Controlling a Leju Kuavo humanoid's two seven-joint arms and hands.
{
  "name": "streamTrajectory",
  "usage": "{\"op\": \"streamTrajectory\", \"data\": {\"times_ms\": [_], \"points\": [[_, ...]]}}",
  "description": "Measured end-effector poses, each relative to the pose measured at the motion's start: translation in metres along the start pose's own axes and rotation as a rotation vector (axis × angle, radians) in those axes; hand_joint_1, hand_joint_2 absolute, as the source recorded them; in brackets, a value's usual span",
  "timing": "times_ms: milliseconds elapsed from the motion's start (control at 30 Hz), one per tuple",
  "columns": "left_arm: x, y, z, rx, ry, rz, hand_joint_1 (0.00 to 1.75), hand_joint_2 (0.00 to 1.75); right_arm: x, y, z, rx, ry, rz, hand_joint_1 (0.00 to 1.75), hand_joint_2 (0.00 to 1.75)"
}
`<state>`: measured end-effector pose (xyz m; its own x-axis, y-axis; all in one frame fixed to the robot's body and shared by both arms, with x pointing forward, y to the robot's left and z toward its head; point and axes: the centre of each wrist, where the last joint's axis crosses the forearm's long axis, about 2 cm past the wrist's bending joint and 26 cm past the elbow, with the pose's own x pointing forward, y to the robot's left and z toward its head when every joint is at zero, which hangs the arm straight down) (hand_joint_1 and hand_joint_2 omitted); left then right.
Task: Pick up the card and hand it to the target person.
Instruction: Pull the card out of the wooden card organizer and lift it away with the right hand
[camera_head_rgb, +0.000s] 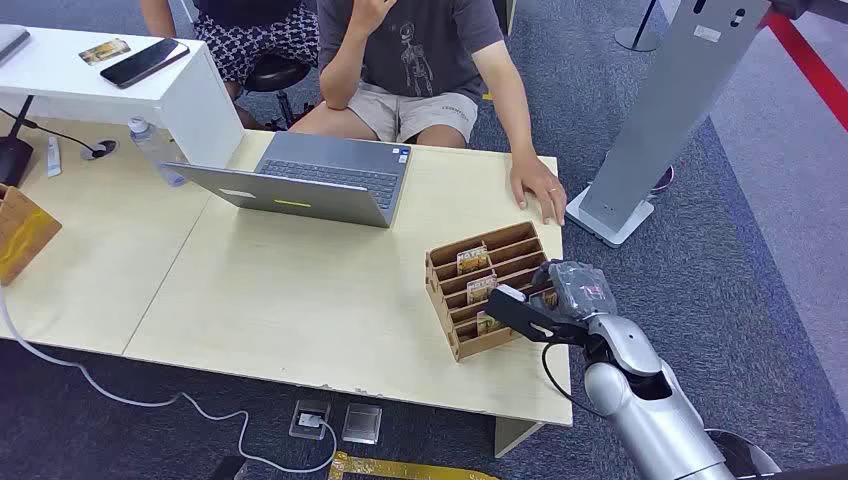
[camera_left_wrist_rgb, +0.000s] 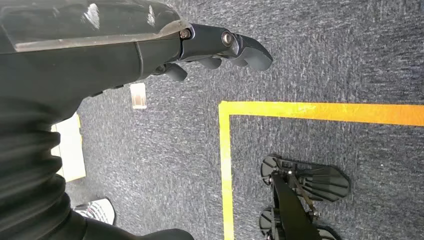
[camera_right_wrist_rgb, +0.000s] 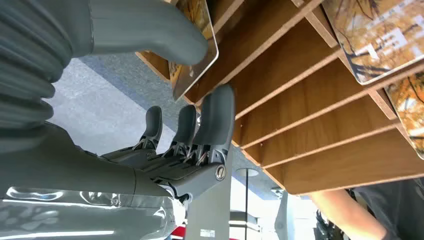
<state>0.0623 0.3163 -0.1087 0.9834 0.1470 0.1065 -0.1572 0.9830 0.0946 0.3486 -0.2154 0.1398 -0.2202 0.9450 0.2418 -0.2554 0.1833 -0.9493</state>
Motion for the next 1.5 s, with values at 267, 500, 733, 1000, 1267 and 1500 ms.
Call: {"op": "streamTrajectory", "data": {"times_ms": [267,500,733,1000,1267,1500], "points": [[-0.0005,0.0001,0.0000,0.003,0.002,0.004,0.00,1.75,-0.0006,-0.0002,0.0020,-0.003,0.006,0.011,0.98,1.75],[-0.0007,0.0002,0.0000,0.004,0.003,0.011,0.00,1.75,-0.0012,0.0016,0.0043,-0.001,0.005,0.012,0.99,1.75],[-0.0009,0.0003,-0.0001,0.006,0.004,0.012,0.00,1.75,-0.0019,0.0036,0.0056,0.004,0.005,0.014,0.94,1.75],[-0.0008,0.0004,-0.0001,0.002,0.004,0.012,0.00,1.75,-0.0020,0.0042,0.0058,0.006,0.005,0.015,0.98,1.75],[-0.0009,0.0004,-0.0001,0.002,0.004,0.012,0.00,1.75,-0.0029,0.0046,0.0061,0.009,0.007,0.015,1.08,1.75],[-0.0009,0.0004,-0.0001,0.002,0.004,0.011,0.00,1.75,-0.0051,0.0049,0.0066,0.020,0.011,0.011,1.12,1.75]]}}
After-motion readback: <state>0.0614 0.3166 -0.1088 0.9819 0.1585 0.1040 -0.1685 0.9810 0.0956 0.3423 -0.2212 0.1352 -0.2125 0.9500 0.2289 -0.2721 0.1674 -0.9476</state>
